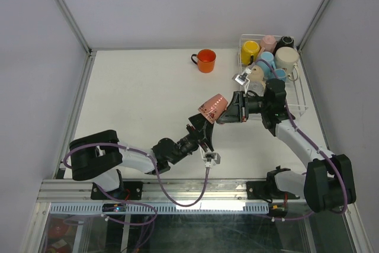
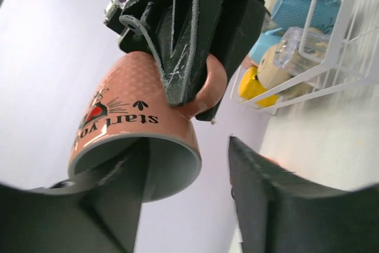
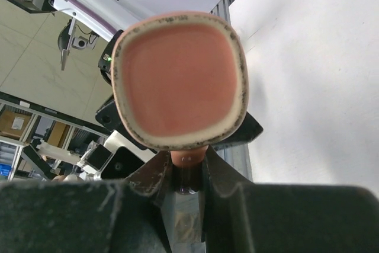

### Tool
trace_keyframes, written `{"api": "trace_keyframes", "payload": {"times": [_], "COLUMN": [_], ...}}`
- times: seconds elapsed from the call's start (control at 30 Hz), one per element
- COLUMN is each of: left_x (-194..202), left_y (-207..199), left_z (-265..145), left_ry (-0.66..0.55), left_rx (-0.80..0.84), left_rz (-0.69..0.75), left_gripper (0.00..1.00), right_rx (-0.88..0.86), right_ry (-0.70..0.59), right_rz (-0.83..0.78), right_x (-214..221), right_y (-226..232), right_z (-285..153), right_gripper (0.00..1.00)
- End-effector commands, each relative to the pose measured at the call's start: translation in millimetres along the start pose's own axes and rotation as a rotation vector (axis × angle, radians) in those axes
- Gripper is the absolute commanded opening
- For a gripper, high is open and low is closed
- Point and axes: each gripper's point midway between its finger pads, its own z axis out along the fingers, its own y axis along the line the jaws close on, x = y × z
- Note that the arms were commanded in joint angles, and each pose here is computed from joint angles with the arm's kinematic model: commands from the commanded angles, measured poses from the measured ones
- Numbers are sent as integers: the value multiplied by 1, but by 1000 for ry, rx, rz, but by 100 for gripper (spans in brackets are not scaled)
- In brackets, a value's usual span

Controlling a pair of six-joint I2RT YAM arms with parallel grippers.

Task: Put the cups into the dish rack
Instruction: Turn the cup upside down in the dish rack.

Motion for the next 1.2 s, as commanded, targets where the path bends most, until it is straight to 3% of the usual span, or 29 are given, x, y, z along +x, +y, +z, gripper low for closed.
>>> {"api": "trace_keyframes", "payload": {"times": [0.0, 0.27, 0.47, 0.53, 0.57, 0.77, 0.93, 1.17], "left_x": [-10, -25, -41, -48, -52, -66, -38, -2], "left_y": [12, -6, -14, -7, -9, 15, 57, 79], "left_z": [-8, -29, -33, -31, -30, -21, -9, -10], "left_ry": [-21, -3, 87, 101, 116, 156, 165, 269], "left_rx": [-59, -49, -15, 19, 47, 189, 268, 263], "left_rz": [-81, -222, -610, -740, -822, -1066, -1326, -1443], "left_gripper": [61, 78, 92, 94, 96, 99, 99, 99], "right_rx": [-25, 11, 79, 131, 150, 276, 375, 529], "right_ry": [-6, -32, -96, -115, -131, -216, -260, -321], "right_rz": [-188, -173, -92, -417, -427, -515, -544, -585], "right_x": [-16, -24, -33, -41, -43, -59, -69, -80], "right_y": [14, 18, 26, 16, 18, 16, 12, 6], "right_z": [-1, -11, -32, -44, -49, -78, -99, -131], "right_gripper": [0, 0, 0, 0, 0, 0, 0, 0]}}
